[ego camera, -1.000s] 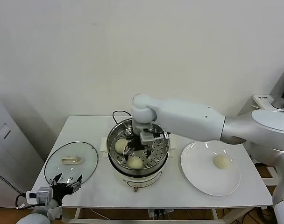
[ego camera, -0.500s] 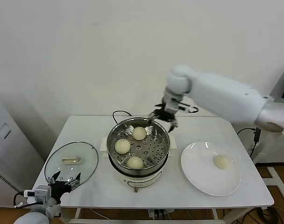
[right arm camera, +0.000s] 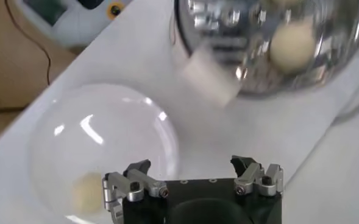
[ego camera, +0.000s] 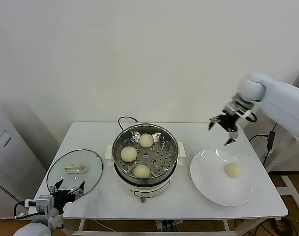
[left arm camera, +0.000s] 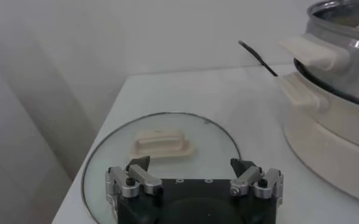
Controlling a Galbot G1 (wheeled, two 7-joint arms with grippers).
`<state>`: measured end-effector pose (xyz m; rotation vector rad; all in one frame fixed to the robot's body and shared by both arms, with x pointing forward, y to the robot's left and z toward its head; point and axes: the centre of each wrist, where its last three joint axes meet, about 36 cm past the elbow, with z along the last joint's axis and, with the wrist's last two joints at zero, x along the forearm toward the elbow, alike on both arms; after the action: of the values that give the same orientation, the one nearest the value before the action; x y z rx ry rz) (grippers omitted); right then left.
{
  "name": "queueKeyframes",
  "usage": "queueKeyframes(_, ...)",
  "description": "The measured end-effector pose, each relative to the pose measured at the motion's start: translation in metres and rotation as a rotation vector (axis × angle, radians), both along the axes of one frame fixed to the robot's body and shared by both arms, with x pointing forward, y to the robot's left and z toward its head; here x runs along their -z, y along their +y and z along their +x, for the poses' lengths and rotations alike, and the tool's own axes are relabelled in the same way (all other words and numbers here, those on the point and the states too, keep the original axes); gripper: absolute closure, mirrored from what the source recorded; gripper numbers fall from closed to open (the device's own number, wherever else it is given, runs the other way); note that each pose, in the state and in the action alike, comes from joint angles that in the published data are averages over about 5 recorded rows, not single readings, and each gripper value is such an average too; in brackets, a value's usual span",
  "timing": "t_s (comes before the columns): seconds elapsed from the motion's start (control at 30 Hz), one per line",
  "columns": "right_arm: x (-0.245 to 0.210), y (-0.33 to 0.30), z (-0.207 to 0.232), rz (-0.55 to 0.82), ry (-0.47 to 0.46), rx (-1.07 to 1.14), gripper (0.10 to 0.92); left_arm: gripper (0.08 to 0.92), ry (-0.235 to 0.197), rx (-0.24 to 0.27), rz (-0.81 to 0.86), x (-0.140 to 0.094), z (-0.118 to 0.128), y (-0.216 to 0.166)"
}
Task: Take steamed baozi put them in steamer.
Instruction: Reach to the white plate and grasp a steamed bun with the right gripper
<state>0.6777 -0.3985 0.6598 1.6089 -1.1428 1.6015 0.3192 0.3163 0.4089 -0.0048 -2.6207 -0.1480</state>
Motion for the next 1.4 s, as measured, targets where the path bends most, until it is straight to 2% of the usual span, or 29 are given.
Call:
queueKeyframes(0.23, 0.040, -0.045, -0.007, 0.003, 0.026, 0.122, 0.200, 0.177, -0.001, 0.004, -0.002, 0.000, 0.001, -0.001)
queueKeyframes(0.5, 0.090, -0.070, -0.013, -0.013, 0.046, 0.181, 0.200, 0.177, 0.000, 0.006, -0.002, 0.001, 0.001, -0.002)
queueKeyframes(0.97, 0.152, -0.074, -0.013, -0.037, 0.044, 0.209, 0.200, 0.177, 0.005, 0.007, -0.003, 0.002, 0.000, -0.002)
queueKeyframes(1.4, 0.187, -0.071, -0.017, -0.058, 0.054, 0.210, 0.200, 0.177, 0.007, 0.004, -0.001, 0.003, 0.000, -0.002)
